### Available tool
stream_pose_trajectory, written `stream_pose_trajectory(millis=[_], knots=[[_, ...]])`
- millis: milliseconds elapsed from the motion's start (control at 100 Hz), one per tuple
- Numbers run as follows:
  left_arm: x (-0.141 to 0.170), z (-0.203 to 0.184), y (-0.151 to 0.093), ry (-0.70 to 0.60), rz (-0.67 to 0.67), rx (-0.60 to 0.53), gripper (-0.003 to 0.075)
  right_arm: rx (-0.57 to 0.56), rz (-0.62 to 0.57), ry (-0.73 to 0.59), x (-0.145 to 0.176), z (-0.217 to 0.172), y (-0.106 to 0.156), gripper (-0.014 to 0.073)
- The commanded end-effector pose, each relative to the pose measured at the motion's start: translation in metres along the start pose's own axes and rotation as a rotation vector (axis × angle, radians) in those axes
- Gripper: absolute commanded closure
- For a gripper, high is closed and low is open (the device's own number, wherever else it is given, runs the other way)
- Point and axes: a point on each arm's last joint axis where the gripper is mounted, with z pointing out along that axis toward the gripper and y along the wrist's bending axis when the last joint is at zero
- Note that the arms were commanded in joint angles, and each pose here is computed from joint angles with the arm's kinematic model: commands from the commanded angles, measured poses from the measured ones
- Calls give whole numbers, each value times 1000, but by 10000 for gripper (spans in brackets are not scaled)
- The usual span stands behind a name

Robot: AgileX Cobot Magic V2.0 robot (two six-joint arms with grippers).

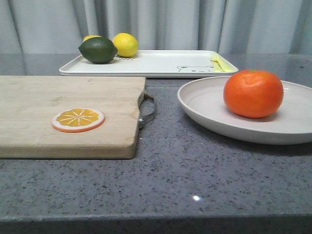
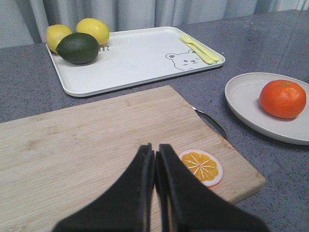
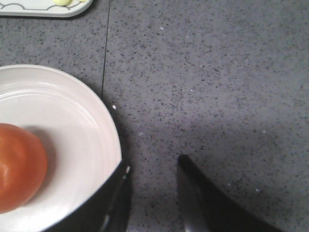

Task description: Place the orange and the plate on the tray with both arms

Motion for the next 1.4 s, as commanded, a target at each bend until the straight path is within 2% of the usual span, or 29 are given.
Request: stream_pose_trajectory(millis=[0,240,470,780,840,1060,1170,1240,1390], knots=[[-14,-3,-1,-90,-16,2,739,-15,0,-33,-21,-1,4,239],[-14,-3,-1,-90,-16,2,739,-26,31,176,-39,34,9,246],[-14,-3,-1,-90,-16,2,739,-60,84,357,-34,71,14,246],[-14,-3,-1,-90,-16,2,739,-60,85,404,-29,86,14,249],[-14,-3,-1,-90,-16,2,739,-60,85,403,-30,86,14,278],[-14,-3,-1,-90,-16,2,739,-60,84,403,-30,86,14,540],[-14,-3,-1,-90,-16,2,739,-60,84,402,-30,86,14,624],[-14,-3,-1,-90,-16,2,739,-62,86,397,-30,87,14,664],[-14,-3,-1,-90,-16,2,739,-67,92,392,-31,87,14,663]])
